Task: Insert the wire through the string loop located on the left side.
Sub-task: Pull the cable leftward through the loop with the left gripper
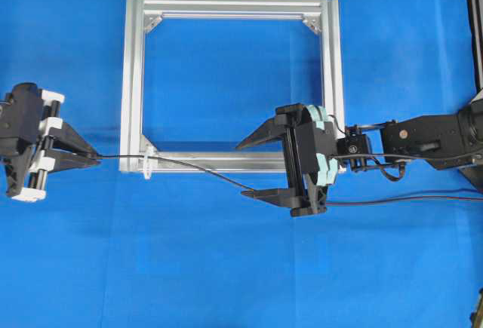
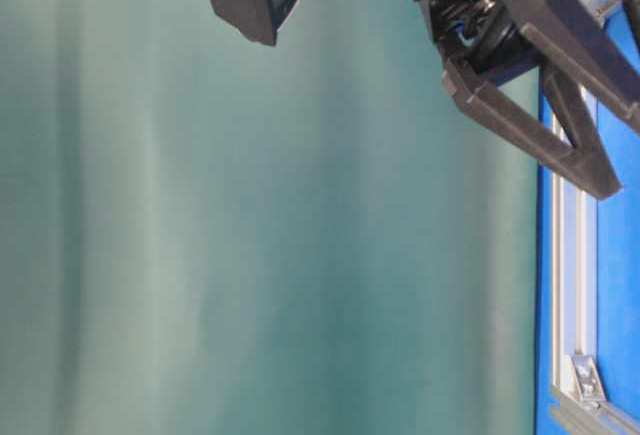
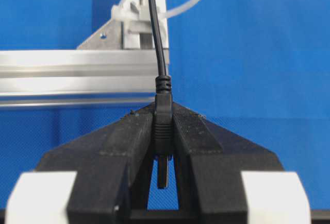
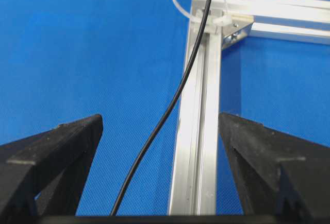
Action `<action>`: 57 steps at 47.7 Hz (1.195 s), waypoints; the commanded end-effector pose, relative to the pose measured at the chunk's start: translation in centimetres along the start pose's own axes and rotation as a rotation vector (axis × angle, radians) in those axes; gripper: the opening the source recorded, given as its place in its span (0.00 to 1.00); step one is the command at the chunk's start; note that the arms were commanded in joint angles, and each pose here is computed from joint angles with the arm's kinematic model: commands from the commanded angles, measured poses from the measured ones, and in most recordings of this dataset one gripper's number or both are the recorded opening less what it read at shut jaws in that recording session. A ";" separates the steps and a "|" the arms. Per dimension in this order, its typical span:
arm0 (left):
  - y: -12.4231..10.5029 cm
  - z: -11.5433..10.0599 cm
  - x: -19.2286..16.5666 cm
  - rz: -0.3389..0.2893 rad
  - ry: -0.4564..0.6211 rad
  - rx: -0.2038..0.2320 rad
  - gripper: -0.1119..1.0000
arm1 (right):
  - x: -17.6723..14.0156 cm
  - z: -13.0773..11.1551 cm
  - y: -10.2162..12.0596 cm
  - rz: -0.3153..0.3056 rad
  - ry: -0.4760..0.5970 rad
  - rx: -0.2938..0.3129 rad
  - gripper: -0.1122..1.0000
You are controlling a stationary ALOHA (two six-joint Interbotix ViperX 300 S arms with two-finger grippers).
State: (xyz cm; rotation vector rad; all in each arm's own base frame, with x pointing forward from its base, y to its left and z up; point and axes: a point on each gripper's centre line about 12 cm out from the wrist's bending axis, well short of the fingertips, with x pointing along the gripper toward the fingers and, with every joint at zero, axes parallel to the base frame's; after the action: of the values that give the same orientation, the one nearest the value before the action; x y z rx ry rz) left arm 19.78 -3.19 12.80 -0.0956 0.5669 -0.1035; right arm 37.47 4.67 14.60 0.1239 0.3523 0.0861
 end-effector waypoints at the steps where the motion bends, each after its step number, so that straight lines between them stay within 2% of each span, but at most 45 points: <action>1: 0.0 0.5 -0.5 -0.002 -0.006 -0.010 0.15 | -0.3 1.3 0.3 0.010 -0.047 -0.002 0.92; 11: -0.1 0.2 -1.7 -0.009 -0.010 -0.014 0.15 | -0.2 1.3 0.3 0.011 -0.046 -0.005 0.92; 16: -0.1 0.2 -2.0 -0.011 -0.016 0.000 0.15 | -0.2 1.4 0.3 0.012 -0.049 -0.005 0.92; 27: 0.0 -0.5 -1.3 -0.001 0.071 -0.012 0.15 | 0.0 1.6 0.4 0.012 -0.056 -0.005 0.92; 47: -0.1 -1.0 1.1 0.019 0.228 -0.008 0.15 | 0.1 1.8 0.5 0.018 -0.066 -0.007 0.92; 57: -0.1 -1.2 1.6 0.025 0.273 -0.010 0.15 | 0.2 1.9 0.6 0.019 -0.067 -0.007 0.92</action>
State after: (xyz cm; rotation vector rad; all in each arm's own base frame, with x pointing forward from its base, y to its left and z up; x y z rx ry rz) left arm 19.96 -3.46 10.56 -0.0824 0.8520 -0.0894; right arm 37.83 4.85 15.12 0.1230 0.3265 0.0930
